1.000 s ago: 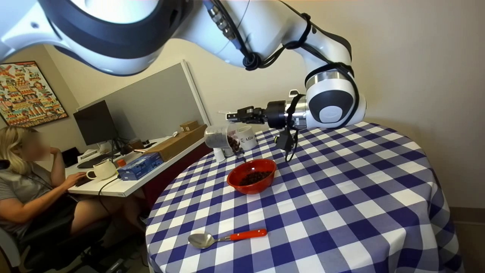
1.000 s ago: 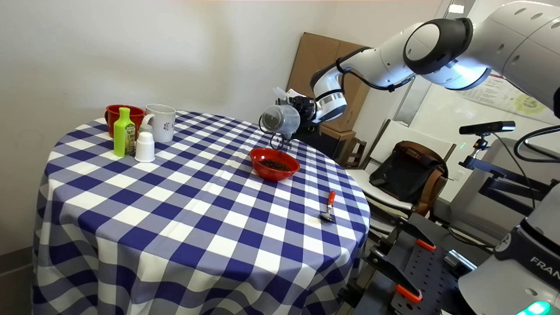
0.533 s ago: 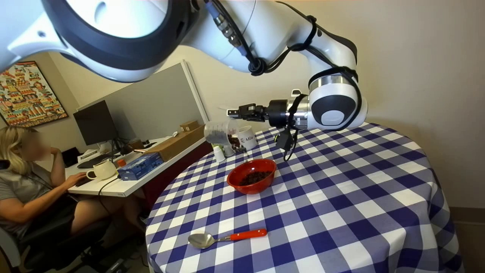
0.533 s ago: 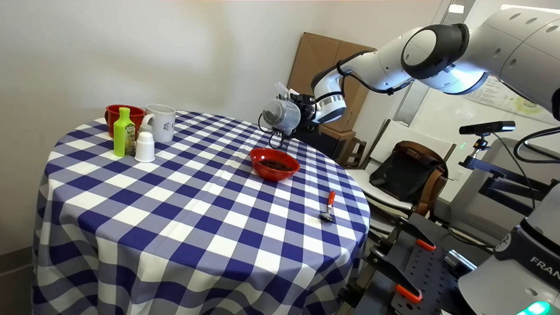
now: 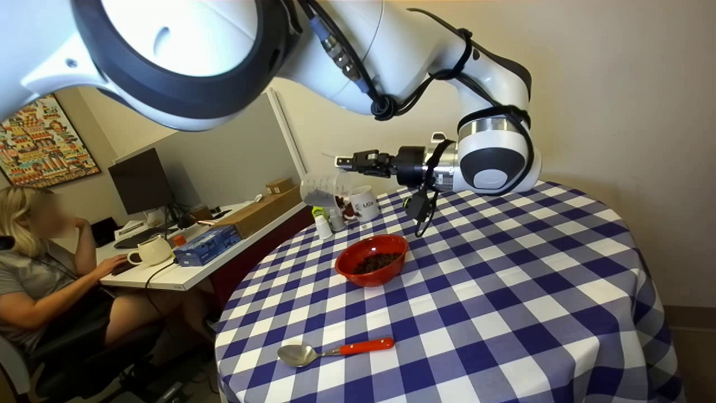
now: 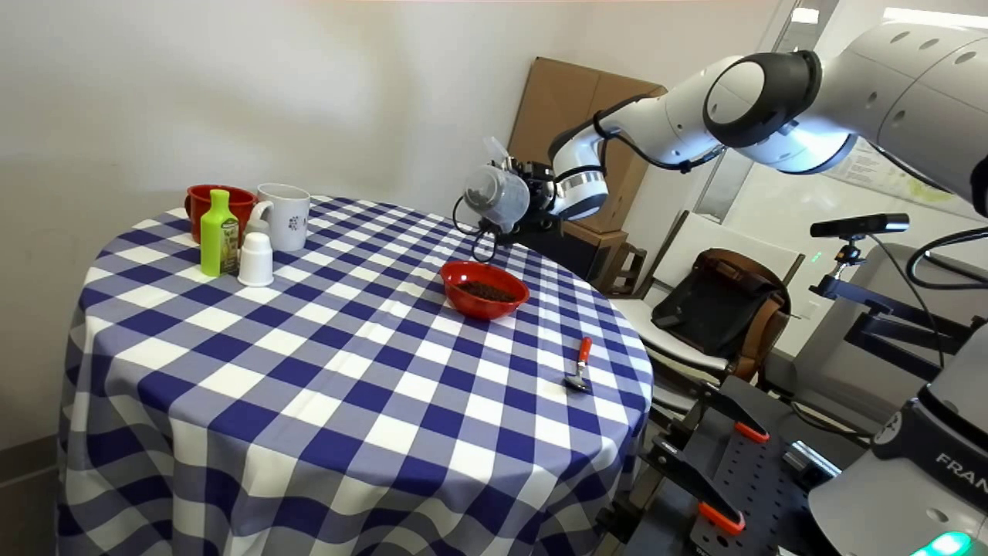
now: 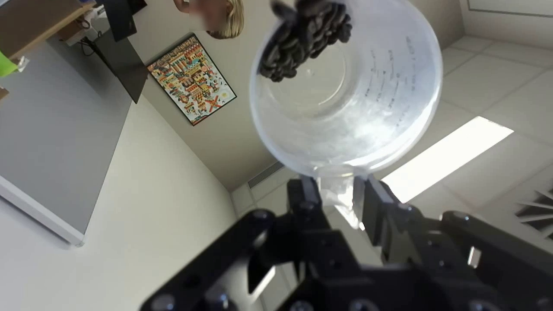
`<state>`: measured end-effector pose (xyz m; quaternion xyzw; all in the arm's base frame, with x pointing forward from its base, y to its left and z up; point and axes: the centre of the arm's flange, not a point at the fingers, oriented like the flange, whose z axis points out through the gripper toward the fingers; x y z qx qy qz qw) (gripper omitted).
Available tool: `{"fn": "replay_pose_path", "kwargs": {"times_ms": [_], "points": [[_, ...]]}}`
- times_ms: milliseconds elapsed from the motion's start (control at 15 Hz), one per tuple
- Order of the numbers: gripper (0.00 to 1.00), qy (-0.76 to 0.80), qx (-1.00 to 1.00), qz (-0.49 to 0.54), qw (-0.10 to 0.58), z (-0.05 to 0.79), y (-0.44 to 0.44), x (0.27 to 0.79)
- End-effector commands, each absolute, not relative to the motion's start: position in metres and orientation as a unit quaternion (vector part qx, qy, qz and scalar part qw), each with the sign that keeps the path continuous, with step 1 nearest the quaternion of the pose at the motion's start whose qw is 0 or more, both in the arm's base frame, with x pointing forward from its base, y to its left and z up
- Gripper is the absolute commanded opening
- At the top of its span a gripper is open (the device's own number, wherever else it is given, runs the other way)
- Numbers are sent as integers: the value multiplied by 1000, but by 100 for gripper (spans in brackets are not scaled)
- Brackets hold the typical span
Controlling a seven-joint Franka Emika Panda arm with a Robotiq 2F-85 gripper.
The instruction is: Pour the contents in the clear jug into the red bowl
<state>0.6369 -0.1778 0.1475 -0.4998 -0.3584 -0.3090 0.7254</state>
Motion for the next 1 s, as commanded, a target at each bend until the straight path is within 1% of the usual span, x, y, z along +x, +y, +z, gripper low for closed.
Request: {"fn": "replay_pose_path", "kwargs": {"times_ms": [0,533,933], "points": [[8,-347,-480,-309,744,149,-185,650],[8,-334,-476,-306,754,150,-187,653],[8,-358,-512,-297,722,153,-181,653]]}}
